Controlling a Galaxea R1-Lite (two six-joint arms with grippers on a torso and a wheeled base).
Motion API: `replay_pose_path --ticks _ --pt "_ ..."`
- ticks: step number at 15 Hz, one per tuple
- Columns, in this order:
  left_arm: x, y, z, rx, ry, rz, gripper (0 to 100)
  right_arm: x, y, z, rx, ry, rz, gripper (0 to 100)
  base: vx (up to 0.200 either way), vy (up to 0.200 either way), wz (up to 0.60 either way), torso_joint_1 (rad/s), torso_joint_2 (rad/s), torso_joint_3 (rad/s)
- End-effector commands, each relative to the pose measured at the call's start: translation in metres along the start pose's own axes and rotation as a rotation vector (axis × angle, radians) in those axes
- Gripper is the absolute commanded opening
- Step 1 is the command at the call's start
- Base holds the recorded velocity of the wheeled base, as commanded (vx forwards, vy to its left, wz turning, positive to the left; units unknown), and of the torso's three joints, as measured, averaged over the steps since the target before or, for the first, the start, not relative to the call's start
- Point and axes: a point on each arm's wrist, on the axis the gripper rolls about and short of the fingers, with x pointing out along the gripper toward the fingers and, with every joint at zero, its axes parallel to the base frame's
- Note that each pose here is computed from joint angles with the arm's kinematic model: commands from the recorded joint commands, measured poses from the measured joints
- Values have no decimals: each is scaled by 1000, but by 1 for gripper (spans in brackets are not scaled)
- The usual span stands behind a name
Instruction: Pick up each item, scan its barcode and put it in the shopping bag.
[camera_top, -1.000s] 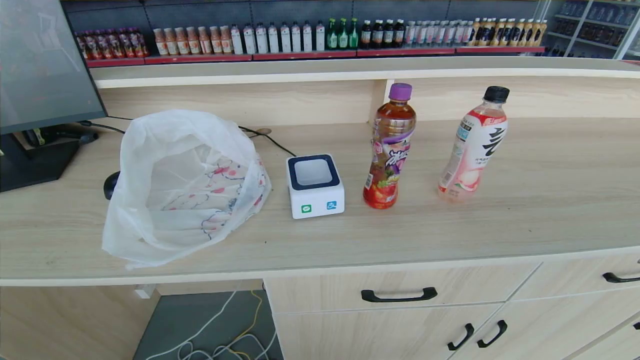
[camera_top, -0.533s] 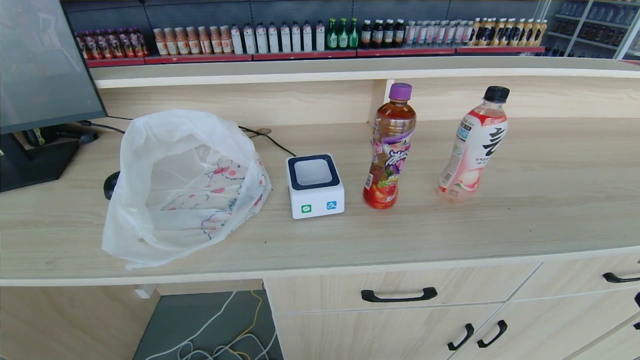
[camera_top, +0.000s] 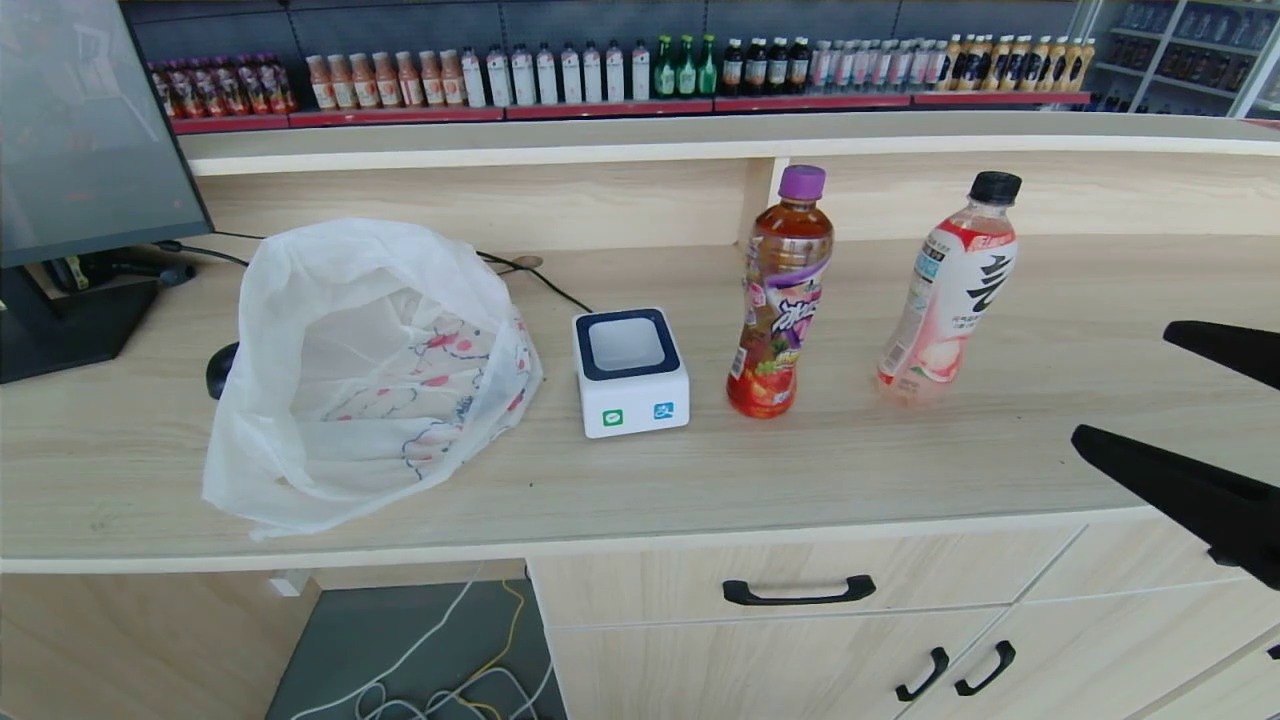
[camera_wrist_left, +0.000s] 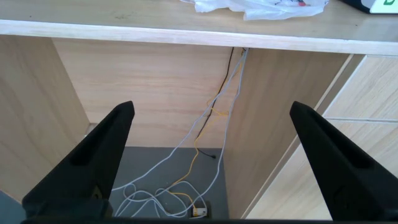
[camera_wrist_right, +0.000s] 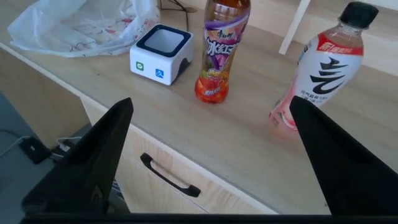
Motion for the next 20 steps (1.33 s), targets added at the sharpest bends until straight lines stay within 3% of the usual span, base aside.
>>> replay_pose_path --ticks 1,6,10,16,20 --pt "0 0 0 0 -1 1 100 12 11 -7 -2 41 79 100 0 0 0 0 0 0" --pt "0 0 0 0 -1 1 100 45 16 -16 17 54 48 100 0 0 0 0 0 0" --pt "0 0 0 0 -1 1 100 82 23 -22 32 19 -109 100 0 0 0 0 0 0" --pt "0 0 0 0 -1 1 100 94 23 -28 66 11 -260 100 0 0 0 0 0 0" --pt "0 0 0 0 -1 1 100 100 25 -33 72 -15 -272 100 0 0 0 0 0 0"
